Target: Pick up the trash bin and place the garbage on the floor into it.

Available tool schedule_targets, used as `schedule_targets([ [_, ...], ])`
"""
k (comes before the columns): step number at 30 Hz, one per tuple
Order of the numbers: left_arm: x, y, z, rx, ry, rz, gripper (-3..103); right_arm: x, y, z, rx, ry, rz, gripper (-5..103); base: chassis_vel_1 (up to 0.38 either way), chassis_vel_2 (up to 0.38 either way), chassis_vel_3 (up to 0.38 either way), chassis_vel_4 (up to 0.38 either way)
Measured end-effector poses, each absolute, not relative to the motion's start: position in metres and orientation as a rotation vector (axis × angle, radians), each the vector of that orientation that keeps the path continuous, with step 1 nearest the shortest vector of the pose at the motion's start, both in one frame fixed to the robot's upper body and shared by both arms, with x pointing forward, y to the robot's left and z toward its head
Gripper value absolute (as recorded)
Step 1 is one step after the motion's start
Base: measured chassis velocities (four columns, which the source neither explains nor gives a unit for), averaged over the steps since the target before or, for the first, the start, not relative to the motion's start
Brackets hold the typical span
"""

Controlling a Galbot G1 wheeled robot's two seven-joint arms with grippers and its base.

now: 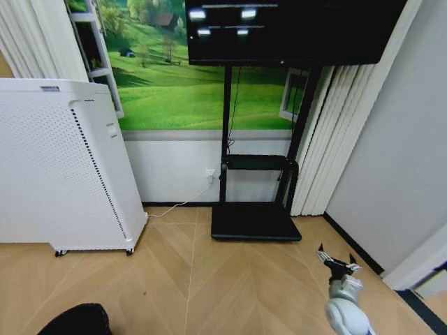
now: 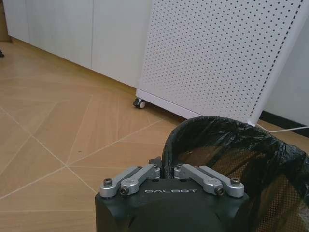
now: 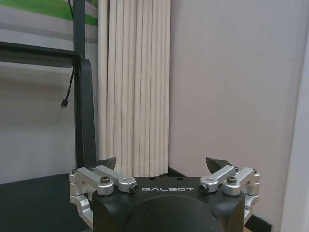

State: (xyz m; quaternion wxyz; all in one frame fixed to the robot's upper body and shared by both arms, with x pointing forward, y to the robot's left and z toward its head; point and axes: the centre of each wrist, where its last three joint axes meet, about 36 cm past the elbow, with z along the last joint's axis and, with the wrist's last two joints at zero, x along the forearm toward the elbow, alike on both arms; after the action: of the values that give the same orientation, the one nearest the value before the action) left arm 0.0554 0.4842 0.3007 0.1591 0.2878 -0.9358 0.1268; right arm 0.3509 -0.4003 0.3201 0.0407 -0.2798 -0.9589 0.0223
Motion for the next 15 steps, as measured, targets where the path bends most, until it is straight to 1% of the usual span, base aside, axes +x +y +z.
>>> schedule_targets([
  [1,0.056,0.485,0.301,0.839,-2.674,0.36,4,0.35,-0.401,0.317,-0.862,-2.928,0.063,100,0.0,0.0,0.0,0.0],
  [3,0.056,0.487,0.302,0.843,-2.678,0.346,15,0.348,-0.404,0.313,-0.872,-2.915,0.054,100,0.0,0.0,0.0,0.0],
  [4,0.056,0.487,0.302,0.843,-2.678,0.346,15,0.348,-0.404,0.313,-0.872,-2.915,0.054,100,0.0,0.0,0.0,0.0],
  [5,0.055,0.488,0.301,0.844,-2.676,0.339,20,0.347,-0.405,0.312,-0.879,-2.911,0.052,100,0.0,0.0,0.0,0.0],
  [6,0.055,0.488,0.301,0.844,-2.676,0.339,20,0.347,-0.405,0.312,-0.879,-2.911,0.052,100,0.0,0.0,0.0,0.0],
  [9,0.058,0.491,0.297,0.835,-2.676,0.325,36,0.345,-0.41,0.311,-0.895,-2.906,0.047,100,0.0,0.0,0.0,0.0],
  [10,0.058,0.491,0.297,0.835,-2.676,0.325,36,0.345,-0.41,0.311,-0.895,-2.906,0.047,100,0.0,0.0,0.0,0.0],
  [11,0.06,0.491,0.296,0.829,-2.676,0.324,42,0.345,-0.41,0.31,-0.899,-2.906,0.047,100,0.0,0.0,0.0,0.0],
  [12,0.062,0.491,0.295,0.824,-2.675,0.324,42,0.345,-0.411,0.31,-0.902,-2.905,0.047,100,0.0,0.0,0.0,0.0],
  [13,0.063,0.492,0.295,0.819,-2.675,0.323,46,0.345,-0.412,0.31,-0.905,-2.906,0.046,100,0.0,0.0,0.0,0.0],
  [14,0.063,0.492,0.295,0.819,-2.675,0.323,46,0.345,-0.412,0.31,-0.905,-2.906,0.046,100,0.0,0.0,0.0,0.0],
  [15,0.065,0.492,0.295,0.816,-2.675,0.322,52,0.345,-0.413,0.311,-0.91,-2.905,0.046,100,0.0,0.0,0.0,0.0],
])
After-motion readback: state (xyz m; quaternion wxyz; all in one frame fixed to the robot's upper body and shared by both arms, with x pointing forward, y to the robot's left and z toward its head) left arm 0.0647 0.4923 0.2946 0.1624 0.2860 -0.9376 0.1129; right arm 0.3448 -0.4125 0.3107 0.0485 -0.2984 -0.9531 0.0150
